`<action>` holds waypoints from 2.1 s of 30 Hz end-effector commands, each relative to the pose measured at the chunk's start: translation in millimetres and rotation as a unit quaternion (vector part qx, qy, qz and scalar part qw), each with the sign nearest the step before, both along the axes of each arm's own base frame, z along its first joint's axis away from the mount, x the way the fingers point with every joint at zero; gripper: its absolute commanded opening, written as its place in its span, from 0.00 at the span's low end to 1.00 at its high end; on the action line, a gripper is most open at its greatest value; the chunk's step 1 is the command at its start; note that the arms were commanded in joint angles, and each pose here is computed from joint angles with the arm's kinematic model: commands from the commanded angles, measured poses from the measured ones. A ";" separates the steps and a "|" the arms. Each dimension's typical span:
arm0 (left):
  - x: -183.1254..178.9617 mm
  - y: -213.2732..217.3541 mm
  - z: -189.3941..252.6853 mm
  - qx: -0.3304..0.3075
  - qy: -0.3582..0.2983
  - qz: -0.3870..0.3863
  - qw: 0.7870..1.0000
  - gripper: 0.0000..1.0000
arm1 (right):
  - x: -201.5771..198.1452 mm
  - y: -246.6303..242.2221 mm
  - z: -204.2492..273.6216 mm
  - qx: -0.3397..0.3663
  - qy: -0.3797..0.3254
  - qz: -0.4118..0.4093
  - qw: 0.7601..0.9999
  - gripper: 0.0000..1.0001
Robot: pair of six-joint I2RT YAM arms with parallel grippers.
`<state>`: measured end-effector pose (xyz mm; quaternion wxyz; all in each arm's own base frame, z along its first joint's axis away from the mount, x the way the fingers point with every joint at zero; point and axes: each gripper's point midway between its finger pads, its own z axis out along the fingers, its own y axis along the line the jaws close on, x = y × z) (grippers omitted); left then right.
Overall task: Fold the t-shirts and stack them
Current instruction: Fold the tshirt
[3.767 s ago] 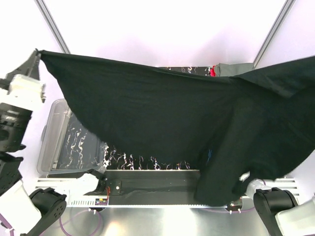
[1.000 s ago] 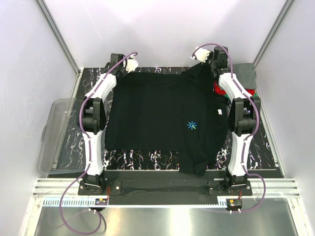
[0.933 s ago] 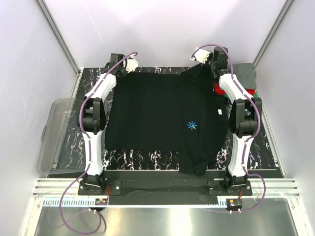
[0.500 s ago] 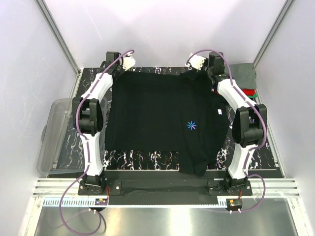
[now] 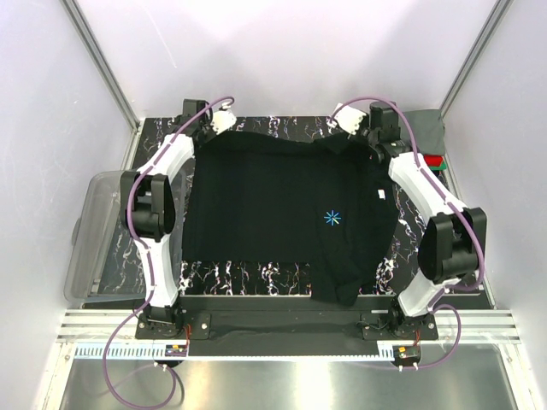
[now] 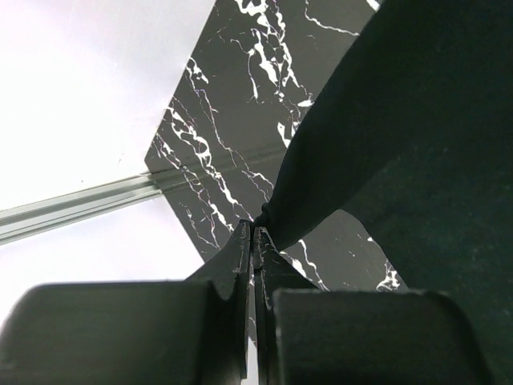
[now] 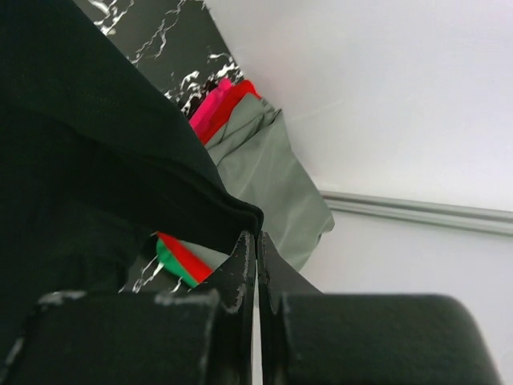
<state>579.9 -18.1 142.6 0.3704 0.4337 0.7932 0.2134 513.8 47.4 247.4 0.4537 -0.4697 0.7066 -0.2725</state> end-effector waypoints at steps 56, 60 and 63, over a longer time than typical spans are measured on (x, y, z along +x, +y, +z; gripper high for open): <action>-117.7 7.8 -50.4 0.002 0.105 -0.008 0.994 0.00 | -153.4 6.3 -102.9 0.058 0.205 0.000 0.977 0.00; -122.3 7.8 -55.5 -0.002 0.114 -0.004 0.993 0.00 | -162.3 8.4 -114.7 0.062 0.228 0.001 0.972 0.00; -123.7 6.9 -56.9 -0.009 0.117 0.001 0.993 0.00 | -167.3 9.0 -120.9 0.065 0.239 -0.001 0.969 0.00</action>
